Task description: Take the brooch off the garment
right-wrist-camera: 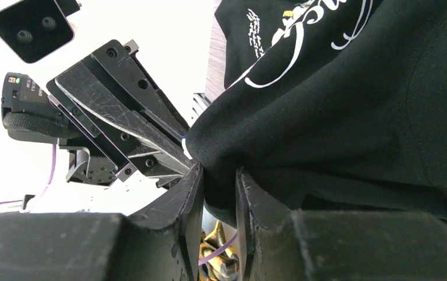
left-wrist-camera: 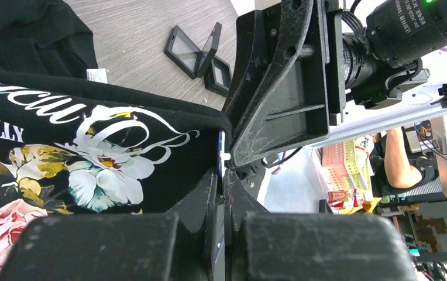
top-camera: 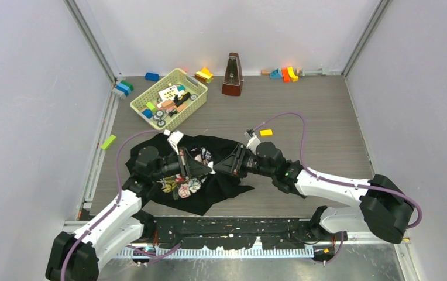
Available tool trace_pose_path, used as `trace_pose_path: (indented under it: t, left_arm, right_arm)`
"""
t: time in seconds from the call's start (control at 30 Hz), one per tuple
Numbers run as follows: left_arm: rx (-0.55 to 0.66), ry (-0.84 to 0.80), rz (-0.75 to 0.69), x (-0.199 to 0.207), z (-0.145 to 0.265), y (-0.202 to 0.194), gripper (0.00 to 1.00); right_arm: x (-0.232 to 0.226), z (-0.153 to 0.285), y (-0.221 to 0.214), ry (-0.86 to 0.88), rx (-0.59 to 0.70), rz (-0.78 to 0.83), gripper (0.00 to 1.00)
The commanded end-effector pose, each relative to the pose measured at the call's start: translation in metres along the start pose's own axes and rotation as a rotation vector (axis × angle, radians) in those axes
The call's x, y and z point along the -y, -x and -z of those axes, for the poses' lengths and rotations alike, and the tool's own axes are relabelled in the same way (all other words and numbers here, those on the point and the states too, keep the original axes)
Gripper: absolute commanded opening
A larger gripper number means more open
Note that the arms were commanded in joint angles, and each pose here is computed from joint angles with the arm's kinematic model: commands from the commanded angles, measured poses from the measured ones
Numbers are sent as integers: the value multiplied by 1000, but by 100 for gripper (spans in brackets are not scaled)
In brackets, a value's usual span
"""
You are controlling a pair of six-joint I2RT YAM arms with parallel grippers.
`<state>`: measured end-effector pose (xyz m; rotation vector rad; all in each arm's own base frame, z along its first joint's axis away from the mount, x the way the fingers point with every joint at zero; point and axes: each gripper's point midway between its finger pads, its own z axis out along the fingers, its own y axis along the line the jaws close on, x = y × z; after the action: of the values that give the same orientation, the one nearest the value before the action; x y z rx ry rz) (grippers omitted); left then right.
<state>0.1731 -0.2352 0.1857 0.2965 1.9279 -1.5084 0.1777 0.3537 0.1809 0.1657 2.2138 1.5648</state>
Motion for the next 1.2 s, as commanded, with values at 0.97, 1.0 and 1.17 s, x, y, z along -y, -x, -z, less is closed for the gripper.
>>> trace_pose_path:
  t: [0.97,1.0,1.17]
  left_arm:
    - [-137,111,-66,-3,2,-6,0]
    - [-136,114,-68,-3,2,-6,0]
    - [-128,207,-75,-12,9,-2,0]
  right_arm:
    - [-24,31,-2,15,-31,196,9]
    - [-26,30,-2,14,-34,197,19]
    - [-2,24,-5,-74,-57,234,48]
